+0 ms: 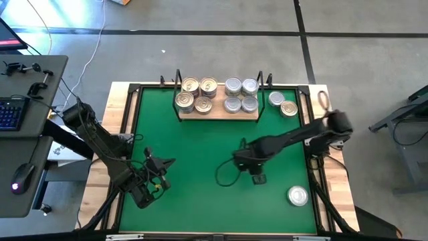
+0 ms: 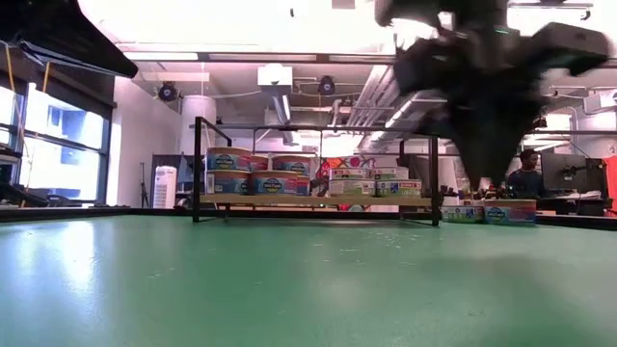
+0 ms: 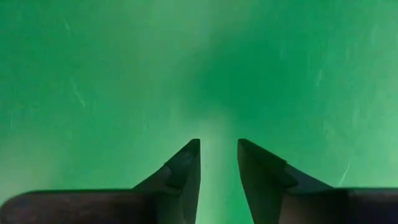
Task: Stack canned seafood by type on shelf
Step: Stack the green white tuna can on top of the other green white tuna can on the shelf
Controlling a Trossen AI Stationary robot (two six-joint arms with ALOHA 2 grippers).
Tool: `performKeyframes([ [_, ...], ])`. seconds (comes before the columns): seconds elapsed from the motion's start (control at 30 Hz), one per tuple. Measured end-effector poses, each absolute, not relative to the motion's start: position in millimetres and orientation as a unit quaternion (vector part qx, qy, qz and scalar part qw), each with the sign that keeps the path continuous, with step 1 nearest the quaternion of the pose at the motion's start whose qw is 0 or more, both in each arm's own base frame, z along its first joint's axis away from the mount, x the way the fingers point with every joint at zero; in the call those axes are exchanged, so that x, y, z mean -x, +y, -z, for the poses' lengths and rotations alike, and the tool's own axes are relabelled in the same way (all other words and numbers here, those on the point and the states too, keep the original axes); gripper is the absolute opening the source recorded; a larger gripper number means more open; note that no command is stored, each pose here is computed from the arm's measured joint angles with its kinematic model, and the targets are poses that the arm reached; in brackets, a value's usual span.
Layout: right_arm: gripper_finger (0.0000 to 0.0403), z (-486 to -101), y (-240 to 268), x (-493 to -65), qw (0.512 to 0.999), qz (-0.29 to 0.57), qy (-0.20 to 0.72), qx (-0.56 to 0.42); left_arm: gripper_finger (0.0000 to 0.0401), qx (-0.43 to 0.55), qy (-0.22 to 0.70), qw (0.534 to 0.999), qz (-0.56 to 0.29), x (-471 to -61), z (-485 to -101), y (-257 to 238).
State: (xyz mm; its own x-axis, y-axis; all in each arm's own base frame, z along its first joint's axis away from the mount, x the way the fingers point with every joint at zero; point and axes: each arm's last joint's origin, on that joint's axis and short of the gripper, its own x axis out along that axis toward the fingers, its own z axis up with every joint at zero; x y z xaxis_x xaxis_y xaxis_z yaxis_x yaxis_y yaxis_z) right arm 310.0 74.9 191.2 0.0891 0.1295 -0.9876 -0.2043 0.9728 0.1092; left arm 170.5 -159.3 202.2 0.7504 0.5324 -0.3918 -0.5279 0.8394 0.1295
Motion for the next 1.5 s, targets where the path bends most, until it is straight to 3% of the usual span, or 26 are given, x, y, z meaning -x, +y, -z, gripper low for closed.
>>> performKeyframes([
  [0.23, 0.009, -183.1, 55.3, -229.6, 0.754, 0.01, 0.654, -0.064, 0.0, -0.009, 0.211, 0.931, -0.299, -176.0, -202.3, -153.3],
  [0.53, 0.009, -180.1, 27.2, -161.8, 0.73, 0.287, 0.603, -0.143, 0.0, -0.017, 0.216, 0.921, -0.323, -185.5, -202.5, -142.4],
  [0.77, 0.008, -202.9, 61.1, -162.4, 0.724, 0.175, 0.63, -0.219, 0.0, -0.009, 0.214, 0.917, -0.337, -190.5, -202.6, -137.0],
  [1.07, 0.0039, -215.7, 143.4, -131.4, 0.654, 0.097, 0.662, -0.354, 0.0, -0.017, 0.206, 0.922, -0.326, -202.0, -205.7, -138.1],
  [1.3, 0.0007, -193.5, 190.8, -108.3, 0.619, 0.113, 0.682, -0.372, 0.0, -0.039, 0.202, 0.926, -0.315, -212.8, -209.6, -138.1],
  [1.5, 0.0002, -165.6, 201.5, -116.8, 0.61, 0.15, 0.704, -0.332, 0.0, -0.047, 0.2, 0.926, -0.318, -220.3, -212.0, -134.1],
])
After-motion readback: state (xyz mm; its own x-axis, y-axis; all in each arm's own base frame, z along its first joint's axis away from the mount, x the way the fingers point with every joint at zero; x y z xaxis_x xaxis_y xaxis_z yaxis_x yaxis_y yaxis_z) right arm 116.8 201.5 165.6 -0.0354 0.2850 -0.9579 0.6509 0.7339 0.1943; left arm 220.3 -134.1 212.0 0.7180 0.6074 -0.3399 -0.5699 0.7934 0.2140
